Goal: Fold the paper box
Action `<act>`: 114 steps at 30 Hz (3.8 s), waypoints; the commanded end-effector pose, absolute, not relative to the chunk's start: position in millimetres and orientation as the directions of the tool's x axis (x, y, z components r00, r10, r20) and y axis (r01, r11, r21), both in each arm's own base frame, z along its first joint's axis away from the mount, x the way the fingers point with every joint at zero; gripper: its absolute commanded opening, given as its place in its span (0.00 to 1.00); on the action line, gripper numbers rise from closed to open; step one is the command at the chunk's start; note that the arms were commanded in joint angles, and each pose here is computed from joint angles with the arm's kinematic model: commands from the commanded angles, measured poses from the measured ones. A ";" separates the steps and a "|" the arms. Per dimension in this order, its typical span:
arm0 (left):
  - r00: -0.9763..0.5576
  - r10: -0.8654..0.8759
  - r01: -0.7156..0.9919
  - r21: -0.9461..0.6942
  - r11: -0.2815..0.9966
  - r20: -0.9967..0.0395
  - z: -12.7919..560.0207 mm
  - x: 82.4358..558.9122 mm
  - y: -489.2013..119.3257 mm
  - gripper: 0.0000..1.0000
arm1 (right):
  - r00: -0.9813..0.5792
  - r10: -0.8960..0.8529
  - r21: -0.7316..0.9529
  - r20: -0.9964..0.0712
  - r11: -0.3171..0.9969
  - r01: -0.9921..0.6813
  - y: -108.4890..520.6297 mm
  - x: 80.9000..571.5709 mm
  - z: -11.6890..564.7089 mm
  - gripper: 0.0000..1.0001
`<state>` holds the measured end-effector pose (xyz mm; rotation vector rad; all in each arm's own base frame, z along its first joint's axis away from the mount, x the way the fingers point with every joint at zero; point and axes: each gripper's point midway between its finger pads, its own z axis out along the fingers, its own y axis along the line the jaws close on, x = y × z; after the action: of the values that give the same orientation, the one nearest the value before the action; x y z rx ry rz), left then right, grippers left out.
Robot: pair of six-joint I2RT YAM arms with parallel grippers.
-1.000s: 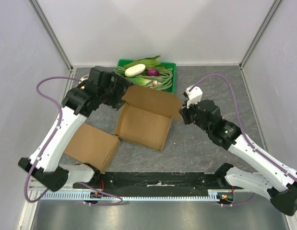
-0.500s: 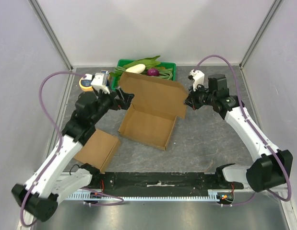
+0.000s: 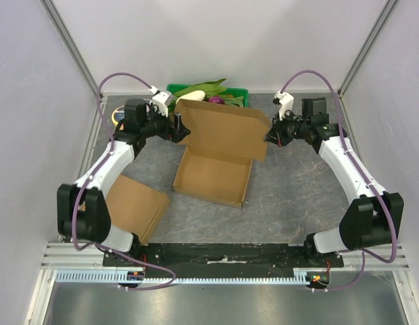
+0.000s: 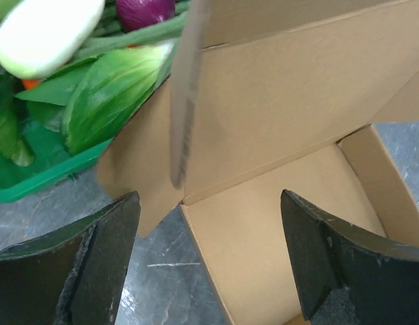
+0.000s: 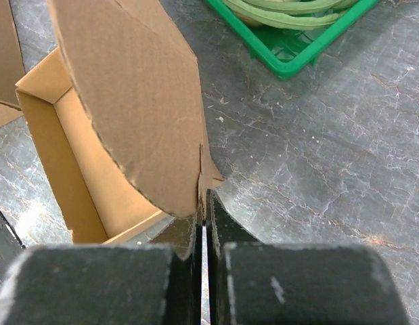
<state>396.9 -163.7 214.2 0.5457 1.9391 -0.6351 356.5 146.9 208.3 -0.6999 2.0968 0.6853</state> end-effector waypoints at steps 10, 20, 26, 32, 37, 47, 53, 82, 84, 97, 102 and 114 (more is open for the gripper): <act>-0.302 0.091 0.605 -0.118 0.788 -0.949 232.3 434.1 -131.6 0.87 | -0.460 -0.255 0.183 -0.850 0.677 -0.713 148.3 368.7 228.7 0.00; -0.379 0.086 0.701 -0.225 0.677 -0.921 222.2 464.6 -143.1 0.71 | -0.463 -0.245 0.201 -0.852 0.663 -0.721 151.2 373.2 230.2 0.00; -0.377 0.053 0.719 -0.256 0.647 -0.925 221.5 457.5 -150.7 0.42 | -0.458 -0.209 0.220 -0.864 0.663 -0.716 155.7 375.1 238.1 0.00; -0.345 -0.008 0.706 -0.265 0.657 -0.938 236.1 441.7 -166.3 0.15 | -0.462 -0.162 0.176 -0.872 0.777 -0.605 157.3 394.9 244.8 0.00; -0.282 -0.126 0.493 -0.256 0.831 -0.951 267.0 437.5 -173.1 0.02 | -0.430 0.108 0.236 -0.896 0.937 -0.256 153.9 413.7 277.3 0.00; -0.205 -0.381 0.131 -0.411 0.902 -0.902 240.9 405.6 -182.8 0.02 | -0.244 0.254 0.258 -0.936 0.966 0.015 172.2 389.1 258.2 0.00; -0.200 -0.375 0.099 -0.400 0.911 -0.905 215.8 396.4 -186.9 0.02 | -0.159 0.226 0.235 -0.961 0.971 -0.040 170.2 373.4 241.7 0.00; -0.346 -0.484 0.133 -0.552 0.823 -0.804 134.2 312.7 -228.1 0.02 | -0.060 0.224 0.230 -0.973 0.964 -0.136 158.8 298.7 174.4 0.00; -0.339 -0.486 0.146 -0.555 0.819 -0.806 134.1 308.5 -227.7 0.02 | -0.061 0.247 0.253 -0.967 0.957 -0.142 158.2 294.3 171.1 0.00; -0.331 -0.428 0.141 -0.492 0.859 -0.841 114.9 289.3 -204.9 0.02 | -0.681 0.199 0.351 -0.705 0.932 -0.091 151.8 187.1 138.9 0.74; -0.332 -0.432 0.128 -0.494 0.860 -0.839 113.5 289.8 -207.0 0.02 | -0.702 0.296 0.612 -0.647 0.751 -0.247 150.2 121.5 225.0 0.79; -0.372 -0.366 0.126 -0.437 0.890 -0.853 106.6 289.3 -214.2 0.13 | -0.705 0.282 0.737 -0.651 0.455 -0.499 309.6 205.6 365.0 0.81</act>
<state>292.0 -216.4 117.3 -0.2122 1.8253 -0.5917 176.6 227.7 389.8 -0.0974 1.8937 1.1067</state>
